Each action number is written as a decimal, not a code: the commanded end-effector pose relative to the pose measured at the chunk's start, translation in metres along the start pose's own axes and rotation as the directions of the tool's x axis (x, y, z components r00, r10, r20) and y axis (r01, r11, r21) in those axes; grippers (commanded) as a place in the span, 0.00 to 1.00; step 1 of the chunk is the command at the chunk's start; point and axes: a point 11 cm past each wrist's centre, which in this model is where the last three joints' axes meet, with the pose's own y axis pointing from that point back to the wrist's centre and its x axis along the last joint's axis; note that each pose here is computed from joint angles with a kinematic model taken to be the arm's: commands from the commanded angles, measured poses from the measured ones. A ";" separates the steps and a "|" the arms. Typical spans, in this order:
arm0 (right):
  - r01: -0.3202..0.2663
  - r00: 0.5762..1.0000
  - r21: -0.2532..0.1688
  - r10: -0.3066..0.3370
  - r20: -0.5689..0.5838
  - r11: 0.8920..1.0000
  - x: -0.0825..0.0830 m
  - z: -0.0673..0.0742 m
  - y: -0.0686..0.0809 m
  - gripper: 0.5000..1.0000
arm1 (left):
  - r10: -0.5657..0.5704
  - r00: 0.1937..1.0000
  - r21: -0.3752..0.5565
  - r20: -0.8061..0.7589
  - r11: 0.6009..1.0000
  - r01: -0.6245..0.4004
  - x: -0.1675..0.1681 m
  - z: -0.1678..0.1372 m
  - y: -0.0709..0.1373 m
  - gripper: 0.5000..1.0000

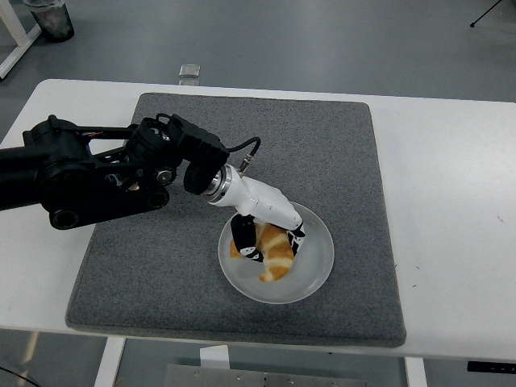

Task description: Place the bread on the plate

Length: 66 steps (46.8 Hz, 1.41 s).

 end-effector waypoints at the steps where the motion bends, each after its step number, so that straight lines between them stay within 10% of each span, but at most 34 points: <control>1: 0.000 1.000 0.000 0.000 0.000 1.000 0.000 0.000 0.000 0.90 | 0.003 1.000 0.005 -0.004 1.000 -0.003 0.000 -0.002 0.000 0.00; 49: 0.000 1.000 0.000 0.000 0.000 1.000 0.000 0.000 0.000 0.90 | 0.017 0.999 0.032 0.052 0.999 -0.019 -0.004 -0.005 -0.013 0.00; 60: 0.000 1.000 0.000 0.000 0.000 1.000 0.000 0.000 0.000 0.90 | 0.034 0.999 0.032 0.037 0.999 -0.036 0.000 -0.007 -0.011 0.93; 66: 0.000 1.000 0.000 0.000 0.000 1.000 0.000 0.000 0.000 0.91 | 0.050 0.998 0.031 0.034 0.998 -0.051 0.003 -0.007 -0.011 0.98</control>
